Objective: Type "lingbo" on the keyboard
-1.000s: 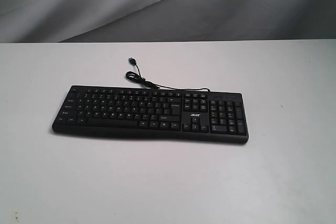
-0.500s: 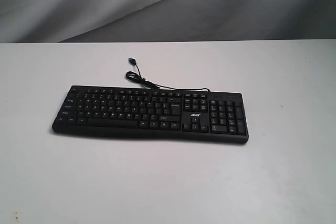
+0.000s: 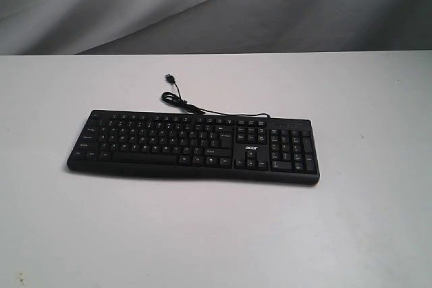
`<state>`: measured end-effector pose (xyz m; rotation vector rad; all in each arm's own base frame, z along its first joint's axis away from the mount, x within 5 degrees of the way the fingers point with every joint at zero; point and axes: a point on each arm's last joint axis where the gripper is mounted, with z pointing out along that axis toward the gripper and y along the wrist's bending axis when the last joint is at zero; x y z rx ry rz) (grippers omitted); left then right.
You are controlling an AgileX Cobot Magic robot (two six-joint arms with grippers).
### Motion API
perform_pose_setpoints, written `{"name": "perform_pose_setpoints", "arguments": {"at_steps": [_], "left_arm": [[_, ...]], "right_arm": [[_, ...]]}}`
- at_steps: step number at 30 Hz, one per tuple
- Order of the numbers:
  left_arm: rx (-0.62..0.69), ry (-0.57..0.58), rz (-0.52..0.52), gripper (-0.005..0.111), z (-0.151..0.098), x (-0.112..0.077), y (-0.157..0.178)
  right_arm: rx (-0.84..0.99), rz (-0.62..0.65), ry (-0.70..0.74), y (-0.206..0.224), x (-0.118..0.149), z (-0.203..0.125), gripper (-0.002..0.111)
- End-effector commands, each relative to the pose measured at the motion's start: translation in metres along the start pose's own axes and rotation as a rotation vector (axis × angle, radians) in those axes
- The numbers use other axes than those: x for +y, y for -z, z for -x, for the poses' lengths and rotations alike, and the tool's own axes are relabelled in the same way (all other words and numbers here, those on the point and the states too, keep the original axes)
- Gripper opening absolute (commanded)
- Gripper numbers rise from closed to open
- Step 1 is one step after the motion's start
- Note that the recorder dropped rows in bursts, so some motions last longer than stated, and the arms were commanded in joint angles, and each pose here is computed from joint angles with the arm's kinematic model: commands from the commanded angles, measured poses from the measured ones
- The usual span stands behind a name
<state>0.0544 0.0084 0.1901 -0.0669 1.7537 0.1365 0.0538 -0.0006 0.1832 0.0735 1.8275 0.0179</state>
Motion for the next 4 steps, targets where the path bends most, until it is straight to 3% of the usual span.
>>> {"name": "perform_pose_setpoints", "arguments": {"at_steps": [1, 4], "left_arm": [[-0.006, 0.006, -0.001, 0.001, -0.0008, -0.0002, -0.0001], [-0.006, 0.006, -0.001, 0.001, -0.0008, -0.0002, -0.0001]], "right_arm": [[-0.005, -0.012, 0.009, 0.0001, -0.0009, -0.0007, 0.000], [-0.005, -0.012, 0.009, 0.0001, -0.0009, -0.0007, 0.000]]}}
